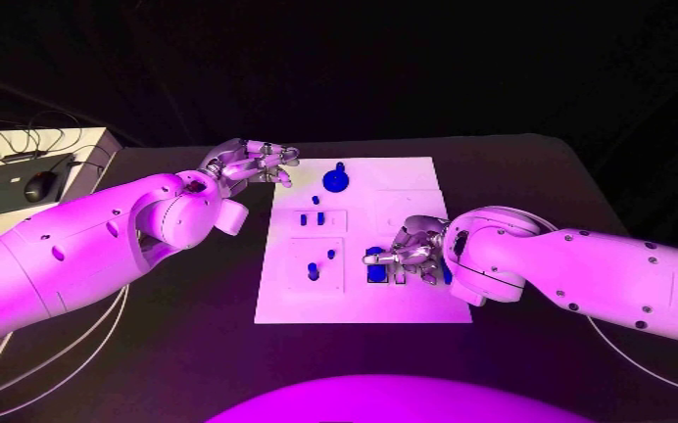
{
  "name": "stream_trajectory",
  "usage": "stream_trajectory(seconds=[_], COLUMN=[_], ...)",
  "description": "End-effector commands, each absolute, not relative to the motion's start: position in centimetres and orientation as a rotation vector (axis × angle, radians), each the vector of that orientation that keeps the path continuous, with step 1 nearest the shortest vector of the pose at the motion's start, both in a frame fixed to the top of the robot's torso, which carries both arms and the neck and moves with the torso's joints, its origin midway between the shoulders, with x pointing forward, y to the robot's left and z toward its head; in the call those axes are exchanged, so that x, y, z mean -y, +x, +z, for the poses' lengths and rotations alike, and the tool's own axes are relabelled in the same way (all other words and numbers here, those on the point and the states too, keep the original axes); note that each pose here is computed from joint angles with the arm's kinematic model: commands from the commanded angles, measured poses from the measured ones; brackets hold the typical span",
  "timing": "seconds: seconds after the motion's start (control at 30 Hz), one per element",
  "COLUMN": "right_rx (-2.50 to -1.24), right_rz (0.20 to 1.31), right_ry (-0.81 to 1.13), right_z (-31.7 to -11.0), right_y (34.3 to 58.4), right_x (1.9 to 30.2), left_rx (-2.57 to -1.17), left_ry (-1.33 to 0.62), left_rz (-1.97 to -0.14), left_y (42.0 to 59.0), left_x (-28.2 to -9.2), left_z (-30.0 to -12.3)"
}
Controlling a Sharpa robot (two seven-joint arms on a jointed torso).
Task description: Assemble the parts on the task board
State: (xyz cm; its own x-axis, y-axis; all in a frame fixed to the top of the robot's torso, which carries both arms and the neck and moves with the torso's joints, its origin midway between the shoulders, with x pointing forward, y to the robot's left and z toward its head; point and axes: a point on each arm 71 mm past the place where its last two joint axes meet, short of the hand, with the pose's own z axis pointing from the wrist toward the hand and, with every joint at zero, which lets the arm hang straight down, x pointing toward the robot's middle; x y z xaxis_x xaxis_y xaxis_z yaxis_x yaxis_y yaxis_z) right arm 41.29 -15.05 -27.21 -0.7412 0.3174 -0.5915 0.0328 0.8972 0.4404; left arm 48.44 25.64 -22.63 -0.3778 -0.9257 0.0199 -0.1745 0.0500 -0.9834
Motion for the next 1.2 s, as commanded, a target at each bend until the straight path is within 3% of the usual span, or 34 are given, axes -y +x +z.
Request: stream_trajectory(seconds=[0.03,0.57,1.2], right_rx=[-2.331,-2.279,-2.295], right_rz=[0.579,0.722,0.672], right_ry=[0.283,0.299,0.266], right_z=[-26.9,-25.8,-26.0], right_y=[41.0,39.6,39.4], right_x=[15.2,16.6,16.6], left_rx=[-1.649,-1.647,-1.644], left_ry=[-1.106,-1.122,-1.139], left_rz=[-1.404,-1.408,-1.413], left_y=[48.4,48.4,48.5], left_x=[-25.4,-25.6,-25.6], left_z=[-22.5,-22.6,-22.7])
